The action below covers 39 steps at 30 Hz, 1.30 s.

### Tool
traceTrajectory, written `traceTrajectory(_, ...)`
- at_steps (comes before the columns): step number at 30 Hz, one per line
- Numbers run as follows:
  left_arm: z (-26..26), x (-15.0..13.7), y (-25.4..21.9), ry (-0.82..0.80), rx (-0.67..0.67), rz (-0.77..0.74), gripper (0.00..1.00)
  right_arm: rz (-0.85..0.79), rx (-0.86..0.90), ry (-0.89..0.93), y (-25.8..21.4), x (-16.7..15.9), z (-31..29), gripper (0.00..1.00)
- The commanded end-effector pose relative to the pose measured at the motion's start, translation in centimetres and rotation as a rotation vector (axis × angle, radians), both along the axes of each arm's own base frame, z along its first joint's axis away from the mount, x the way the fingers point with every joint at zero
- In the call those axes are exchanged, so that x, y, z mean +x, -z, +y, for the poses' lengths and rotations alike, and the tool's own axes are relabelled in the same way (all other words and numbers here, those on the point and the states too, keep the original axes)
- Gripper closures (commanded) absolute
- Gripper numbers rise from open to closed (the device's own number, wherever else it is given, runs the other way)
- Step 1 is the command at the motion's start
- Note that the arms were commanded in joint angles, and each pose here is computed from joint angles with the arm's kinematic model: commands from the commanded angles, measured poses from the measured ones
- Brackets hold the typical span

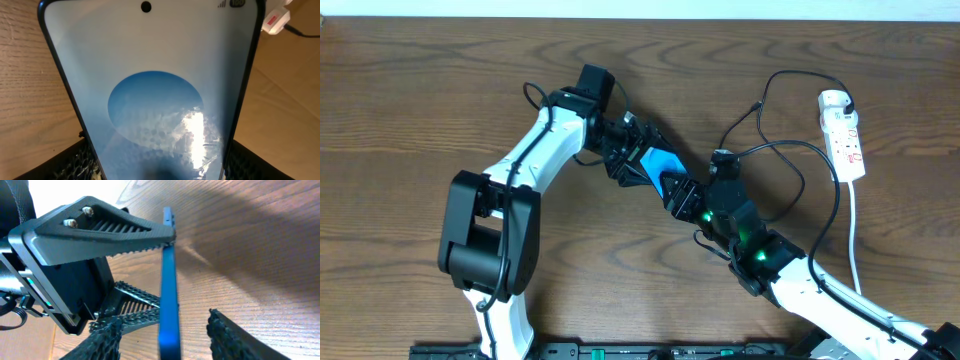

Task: Plug charger to phone and switch on socket
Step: 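Grasp the phone's bottom edge with the right gripper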

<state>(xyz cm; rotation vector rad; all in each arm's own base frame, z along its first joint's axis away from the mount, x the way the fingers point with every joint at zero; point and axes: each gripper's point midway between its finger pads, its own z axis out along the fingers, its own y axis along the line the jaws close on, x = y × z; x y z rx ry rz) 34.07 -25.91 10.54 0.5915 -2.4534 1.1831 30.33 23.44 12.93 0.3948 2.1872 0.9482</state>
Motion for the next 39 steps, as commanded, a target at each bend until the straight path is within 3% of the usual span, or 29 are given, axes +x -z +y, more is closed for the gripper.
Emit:
traceTrajectory(1,-0.70,-0.55,-1.11,0.017,-0.008,-0.025,0.44,0.009,0.028,-0.011,-0.44,-0.06,0.54,0.51)
traceTrajectory(5,-0.97,-0.77,-1.07,0.026,-0.005,-0.027,0.44,0.014,0.029,-0.017,-0.35,-0.18,0.61,0.57)
traceTrajectory(10,-0.97,-0.78,-1.07,0.026,-0.006,-0.026,0.44,0.024,0.024,-0.023,-0.13,-0.34,0.62,0.73)
traceTrajectory(20,-0.97,-0.78,-1.07,0.026,-0.006,-0.026,0.44,0.038,0.013,-0.023,0.26,-0.51,0.49,0.84)
traceTrajectory(24,-0.97,-0.78,-1.07,0.026,-0.006,-0.026,0.44,0.045,0.008,-0.022,0.44,-0.59,0.42,0.98)
traceTrajectory(33,-0.96,-0.78,-1.07,0.026,-0.006,-0.026,0.43,0.045,0.008,-0.022,0.44,-0.59,0.42,0.99)
traceTrajectory(34,-0.96,-0.79,-1.08,0.026,-0.006,-0.025,0.33,0.045,0.008,-0.022,0.44,-0.58,0.42,0.99)
traceTrajectory(39,-0.92,-0.73,-1.14,0.024,-0.011,-0.024,0.09,0.045,0.008,-0.021,0.44,-0.56,0.39,0.99)
